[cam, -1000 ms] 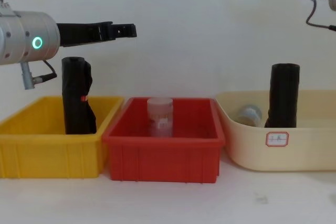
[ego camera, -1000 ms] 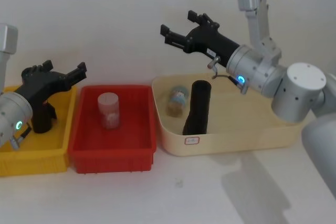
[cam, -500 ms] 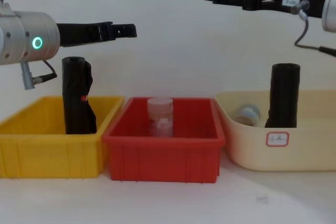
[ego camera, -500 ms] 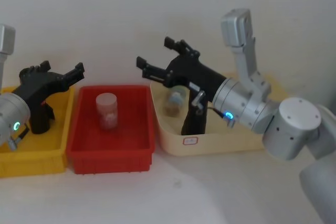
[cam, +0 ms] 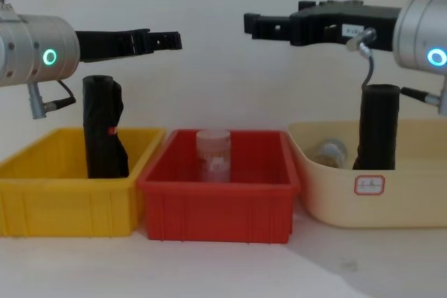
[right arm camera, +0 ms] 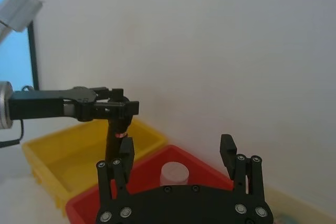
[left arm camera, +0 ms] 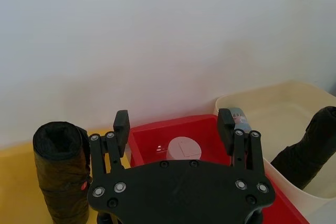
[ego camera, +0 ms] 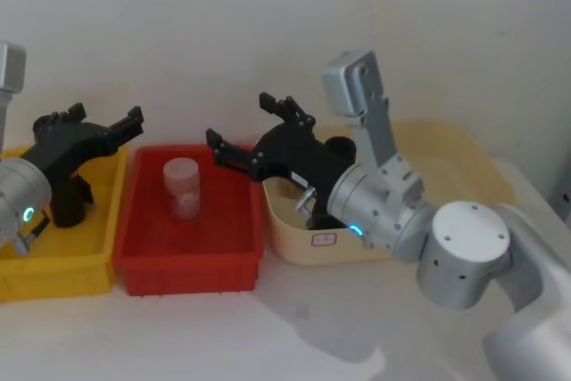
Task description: Pick up the garbage bag with the one hand and transfer it to the other hand.
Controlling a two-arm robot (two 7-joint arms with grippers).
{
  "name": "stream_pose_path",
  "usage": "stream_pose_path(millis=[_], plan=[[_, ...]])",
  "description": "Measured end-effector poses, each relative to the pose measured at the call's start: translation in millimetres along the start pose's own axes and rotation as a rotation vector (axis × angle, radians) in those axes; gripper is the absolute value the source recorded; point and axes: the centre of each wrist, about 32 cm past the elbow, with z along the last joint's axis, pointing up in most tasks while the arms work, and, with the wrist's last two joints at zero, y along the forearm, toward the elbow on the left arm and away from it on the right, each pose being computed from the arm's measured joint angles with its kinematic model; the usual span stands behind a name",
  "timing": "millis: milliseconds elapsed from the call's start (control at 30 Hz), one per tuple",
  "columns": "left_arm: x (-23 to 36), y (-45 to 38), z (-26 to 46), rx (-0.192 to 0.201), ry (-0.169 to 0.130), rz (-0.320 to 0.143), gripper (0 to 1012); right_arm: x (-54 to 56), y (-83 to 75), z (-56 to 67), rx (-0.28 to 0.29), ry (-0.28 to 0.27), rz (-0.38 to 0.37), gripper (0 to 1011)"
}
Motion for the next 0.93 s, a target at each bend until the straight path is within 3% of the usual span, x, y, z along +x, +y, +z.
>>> stream_pose_path(millis=[333,933], plan=[[0.0,0.0,0.0,0.000,0.000,0.000,1001,-21.0,4.5,-3.9,-0.049,-0.036,-0.049,1004],[0.0,0.0,0.0,0.000,0.000,0.000,1001,-32.9,7.1,-6.1,-0.074,-0.059,-0.074,1004]])
